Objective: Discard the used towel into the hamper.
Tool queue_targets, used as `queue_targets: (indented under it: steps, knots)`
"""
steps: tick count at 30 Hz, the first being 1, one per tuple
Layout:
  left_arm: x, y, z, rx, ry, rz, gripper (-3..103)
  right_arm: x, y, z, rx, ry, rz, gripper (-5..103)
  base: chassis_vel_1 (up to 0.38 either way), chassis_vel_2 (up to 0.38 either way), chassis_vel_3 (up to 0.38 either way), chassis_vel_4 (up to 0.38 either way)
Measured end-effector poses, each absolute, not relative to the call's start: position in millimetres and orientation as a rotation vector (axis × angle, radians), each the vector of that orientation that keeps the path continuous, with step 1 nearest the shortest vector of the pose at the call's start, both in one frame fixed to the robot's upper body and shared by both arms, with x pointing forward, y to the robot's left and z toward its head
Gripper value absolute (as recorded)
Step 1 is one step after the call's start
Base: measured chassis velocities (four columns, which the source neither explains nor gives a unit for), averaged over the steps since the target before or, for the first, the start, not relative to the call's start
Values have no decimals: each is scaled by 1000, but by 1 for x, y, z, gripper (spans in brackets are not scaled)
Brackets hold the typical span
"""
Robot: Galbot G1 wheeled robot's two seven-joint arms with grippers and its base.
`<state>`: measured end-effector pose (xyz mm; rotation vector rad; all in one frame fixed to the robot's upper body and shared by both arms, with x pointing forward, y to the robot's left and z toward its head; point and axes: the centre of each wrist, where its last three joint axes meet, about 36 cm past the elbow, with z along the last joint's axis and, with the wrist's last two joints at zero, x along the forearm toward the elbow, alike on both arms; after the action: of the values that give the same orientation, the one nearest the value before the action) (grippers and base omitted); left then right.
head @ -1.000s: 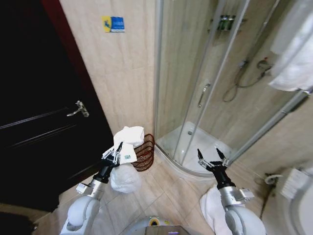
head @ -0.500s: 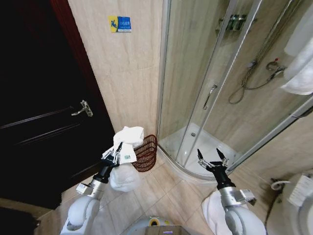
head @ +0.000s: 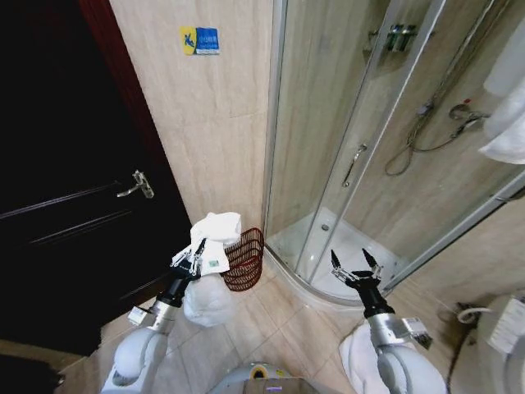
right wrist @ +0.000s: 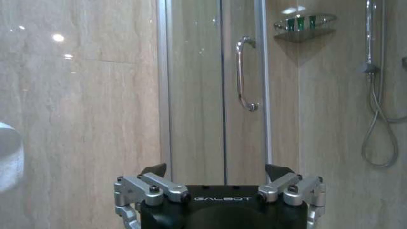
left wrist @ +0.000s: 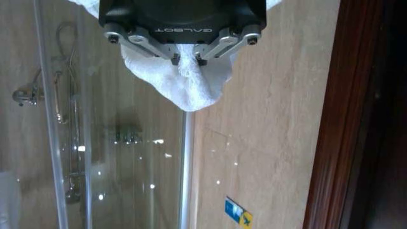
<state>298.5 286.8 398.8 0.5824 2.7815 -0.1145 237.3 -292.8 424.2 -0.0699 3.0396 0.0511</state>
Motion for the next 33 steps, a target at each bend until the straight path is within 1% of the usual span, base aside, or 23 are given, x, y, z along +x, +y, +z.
queue_targets:
  steps: [23,33]
  knots:
    - [298,287,399,584,2781,-115,5,237,-292,423,-63,3042,56,100,-66,68,71,-71]
    - [298,287,399,584,2781,-115,5,237,-292,423,-63,3042,56,100,-9,11,7,-11]
